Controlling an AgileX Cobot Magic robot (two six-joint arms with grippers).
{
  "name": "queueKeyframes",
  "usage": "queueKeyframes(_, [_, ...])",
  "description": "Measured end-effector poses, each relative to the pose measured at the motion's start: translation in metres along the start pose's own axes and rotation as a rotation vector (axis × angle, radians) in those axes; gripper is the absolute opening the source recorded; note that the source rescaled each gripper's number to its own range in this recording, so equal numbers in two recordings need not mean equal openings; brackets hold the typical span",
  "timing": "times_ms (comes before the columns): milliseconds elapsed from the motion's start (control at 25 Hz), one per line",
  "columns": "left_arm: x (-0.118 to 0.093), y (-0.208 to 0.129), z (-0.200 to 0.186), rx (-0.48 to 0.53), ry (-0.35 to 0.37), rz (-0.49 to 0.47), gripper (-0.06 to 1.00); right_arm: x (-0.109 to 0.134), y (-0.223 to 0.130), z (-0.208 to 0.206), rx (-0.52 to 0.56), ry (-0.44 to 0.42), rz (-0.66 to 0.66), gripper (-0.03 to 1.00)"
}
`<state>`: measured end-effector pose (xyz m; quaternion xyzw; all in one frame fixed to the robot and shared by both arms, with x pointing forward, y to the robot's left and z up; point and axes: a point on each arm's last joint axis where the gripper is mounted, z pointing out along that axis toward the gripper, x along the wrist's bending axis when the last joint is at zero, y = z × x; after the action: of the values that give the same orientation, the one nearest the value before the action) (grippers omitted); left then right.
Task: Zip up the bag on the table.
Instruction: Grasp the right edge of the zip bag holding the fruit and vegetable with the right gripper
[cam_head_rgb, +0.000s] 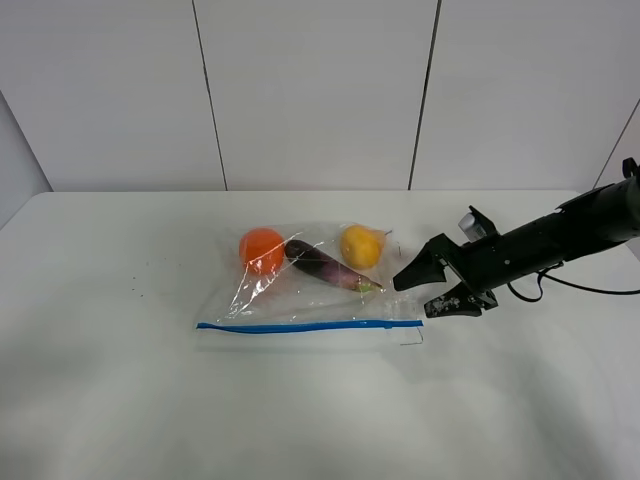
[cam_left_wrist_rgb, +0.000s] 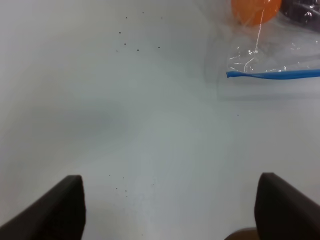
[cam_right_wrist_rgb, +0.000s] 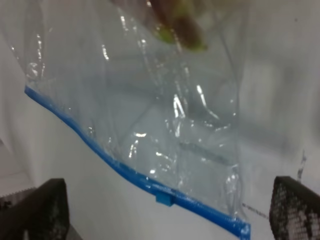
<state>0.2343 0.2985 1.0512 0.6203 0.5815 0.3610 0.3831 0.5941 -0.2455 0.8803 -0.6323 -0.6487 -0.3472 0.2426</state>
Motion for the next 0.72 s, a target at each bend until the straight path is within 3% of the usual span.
queueKeyframes(400, [0.000, 0.000, 0.000, 0.000, 0.000, 0.000, 1.00, -0.011, 0.000, 0.013, -0.014, 0.031, -0.040, 0.99])
queueKeyframes(720, [0.000, 0.000, 0.000, 0.000, 0.000, 0.000, 1.00, -0.023, -0.002, 0.024, -0.001, 0.042, -0.009, 0.82])
